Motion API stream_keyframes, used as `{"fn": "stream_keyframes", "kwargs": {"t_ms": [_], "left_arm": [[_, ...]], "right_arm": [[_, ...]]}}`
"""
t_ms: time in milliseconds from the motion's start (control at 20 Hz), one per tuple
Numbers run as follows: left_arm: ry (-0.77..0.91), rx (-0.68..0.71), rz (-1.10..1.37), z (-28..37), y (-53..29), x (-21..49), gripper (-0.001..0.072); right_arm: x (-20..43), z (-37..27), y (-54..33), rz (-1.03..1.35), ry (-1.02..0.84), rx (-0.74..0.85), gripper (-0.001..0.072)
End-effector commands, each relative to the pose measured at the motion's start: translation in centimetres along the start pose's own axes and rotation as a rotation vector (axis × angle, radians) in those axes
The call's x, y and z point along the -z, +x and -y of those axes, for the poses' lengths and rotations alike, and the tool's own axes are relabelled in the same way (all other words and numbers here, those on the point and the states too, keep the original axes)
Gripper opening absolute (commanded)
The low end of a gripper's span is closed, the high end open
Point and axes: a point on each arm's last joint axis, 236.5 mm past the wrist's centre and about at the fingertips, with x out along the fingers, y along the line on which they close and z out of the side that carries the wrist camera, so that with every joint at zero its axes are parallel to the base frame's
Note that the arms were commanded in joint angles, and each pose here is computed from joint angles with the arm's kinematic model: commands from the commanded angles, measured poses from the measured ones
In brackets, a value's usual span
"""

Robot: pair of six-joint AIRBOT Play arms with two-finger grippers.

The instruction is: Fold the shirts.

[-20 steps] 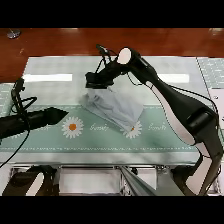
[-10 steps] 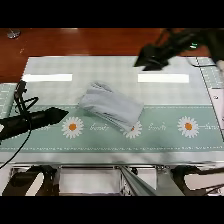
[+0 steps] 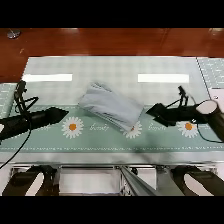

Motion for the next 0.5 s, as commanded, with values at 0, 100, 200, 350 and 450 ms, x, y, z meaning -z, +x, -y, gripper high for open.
{"fn": "stream_keyframes", "kwargs": {"t_ms": [0, 100, 200, 350, 450], "left_arm": [[-0.006, -0.003, -0.007, -0.2, 0.2, 0.0, 0.0022], [-0.010, -0.005, -0.012, -0.3, 0.3, 0.1, 0.0022], [-0.013, -0.006, -0.016, -0.4, 0.4, 0.1, 0.0022], [-0.013, -0.008, -0.020, -0.5, 0.5, 0.2, 0.0022], [-0.015, -0.009, -0.024, -0.6, 0.6, 0.2, 0.0022]], "right_arm": [[2.6, 1.0, 3.9, -0.057, 0.089, -0.035, 0.0615], [2.3, -0.5, 5.4, -0.098, 0.085, -0.071, 0.0615], [1.6, -1.6, 6.7, -0.123, 0.074, -0.073, 0.0615], [0.6, -3.8, 9.0, -0.159, 0.049, -0.081, 0.0589], [0.1, -5.8, 10.0, -0.193, 0.008, -0.101, 0.0218]]}}
